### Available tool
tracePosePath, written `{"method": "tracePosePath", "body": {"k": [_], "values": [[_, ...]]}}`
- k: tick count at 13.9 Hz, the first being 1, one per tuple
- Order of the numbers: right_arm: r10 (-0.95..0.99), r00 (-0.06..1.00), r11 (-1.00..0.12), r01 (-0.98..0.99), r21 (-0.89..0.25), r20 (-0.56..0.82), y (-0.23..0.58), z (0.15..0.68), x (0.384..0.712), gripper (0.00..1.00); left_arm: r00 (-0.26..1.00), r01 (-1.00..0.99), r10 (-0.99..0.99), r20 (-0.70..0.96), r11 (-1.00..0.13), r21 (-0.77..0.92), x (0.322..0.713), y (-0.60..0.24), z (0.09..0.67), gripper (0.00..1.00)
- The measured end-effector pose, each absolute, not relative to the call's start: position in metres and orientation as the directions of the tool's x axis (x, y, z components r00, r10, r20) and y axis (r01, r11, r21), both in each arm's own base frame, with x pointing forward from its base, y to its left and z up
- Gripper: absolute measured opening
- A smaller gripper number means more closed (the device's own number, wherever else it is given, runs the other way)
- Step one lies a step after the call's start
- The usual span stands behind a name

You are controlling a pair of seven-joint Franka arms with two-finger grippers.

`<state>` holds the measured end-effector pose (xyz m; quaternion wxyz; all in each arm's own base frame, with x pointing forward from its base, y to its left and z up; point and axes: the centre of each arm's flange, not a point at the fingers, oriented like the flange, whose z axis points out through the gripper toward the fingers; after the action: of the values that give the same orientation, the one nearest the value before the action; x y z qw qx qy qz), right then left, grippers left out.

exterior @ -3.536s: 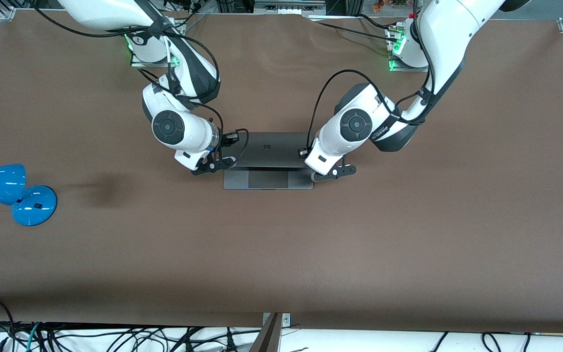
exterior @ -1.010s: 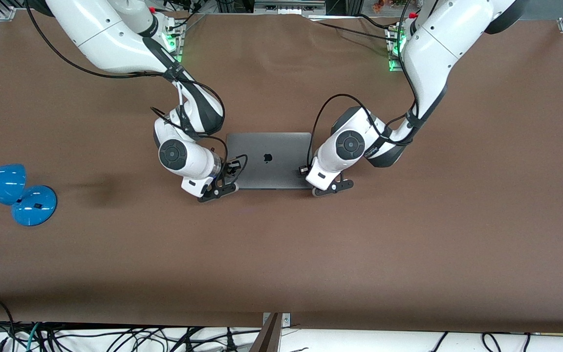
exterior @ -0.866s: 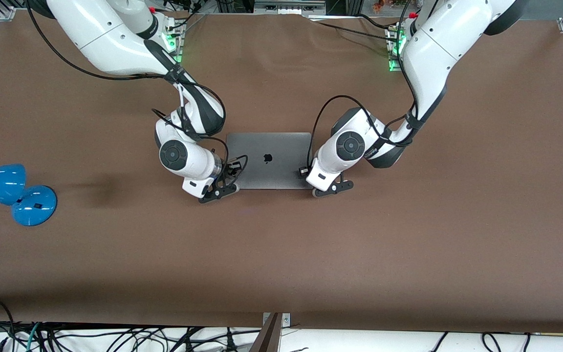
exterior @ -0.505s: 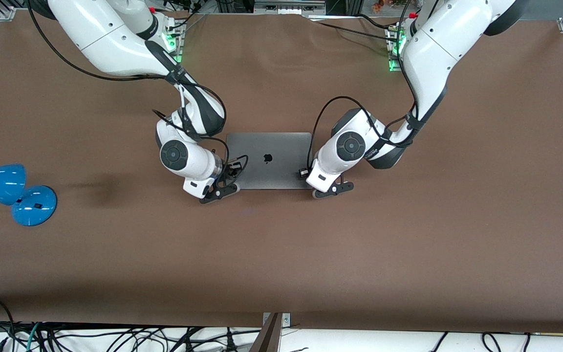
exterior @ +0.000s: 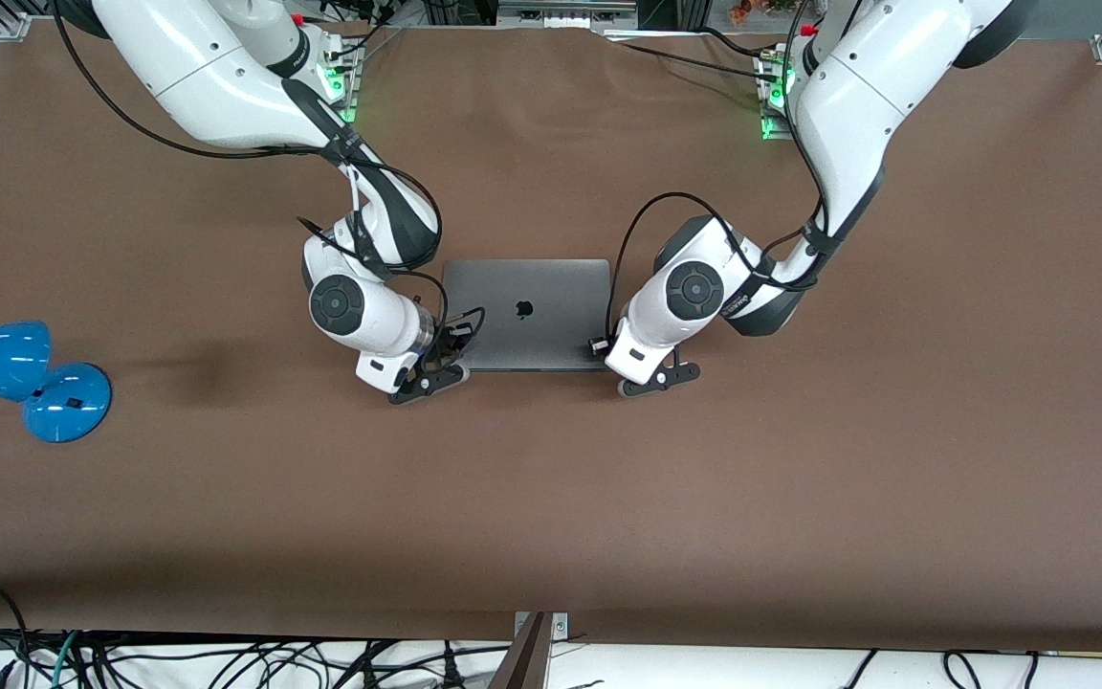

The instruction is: Close laptop with both arms from behind

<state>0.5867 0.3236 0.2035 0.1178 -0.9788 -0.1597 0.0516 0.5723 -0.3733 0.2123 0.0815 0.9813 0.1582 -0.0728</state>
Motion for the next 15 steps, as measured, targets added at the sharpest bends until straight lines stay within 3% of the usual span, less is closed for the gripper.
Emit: {"method": "tracePosePath", "body": {"k": [3, 6, 7, 11, 15], "values": [[0.332, 0.932, -0.924, 0.292, -0.247, -0.142, 0.321, 0.239, 0.595, 0.27, 0.94, 0.317, 0.301, -0.16, -0.945, 0.084, 0.58, -0.358, 0.26, 0.63], [0.329, 0.932, -0.929, 0.291, -0.228, -0.151, 0.307, 0.298, 0.602, 0.3, 0.954, 0.276, 0.268, -0.136, -0.961, 0.036, 0.579, -0.339, 0.317, 0.95], [0.321, 0.933, -0.935, 0.284, -0.214, -0.162, 0.298, 0.318, 0.602, 0.35, 0.958, 0.26, 0.255, -0.129, -0.965, 0.022, 0.579, -0.331, 0.335, 1.0], [0.223, 0.96, -0.969, 0.2, -0.145, -0.168, 0.229, 0.401, 0.608, 0.74, 0.978, 0.175, 0.177, -0.11, -0.984, -0.027, 0.582, -0.28, 0.399, 1.0], [0.122, 0.98, -0.991, 0.11, -0.082, -0.155, 0.155, 0.494, 0.599, 0.76, 0.991, 0.095, 0.1, -0.09, -0.994, -0.059, 0.59, -0.199, 0.463, 1.0]]}}
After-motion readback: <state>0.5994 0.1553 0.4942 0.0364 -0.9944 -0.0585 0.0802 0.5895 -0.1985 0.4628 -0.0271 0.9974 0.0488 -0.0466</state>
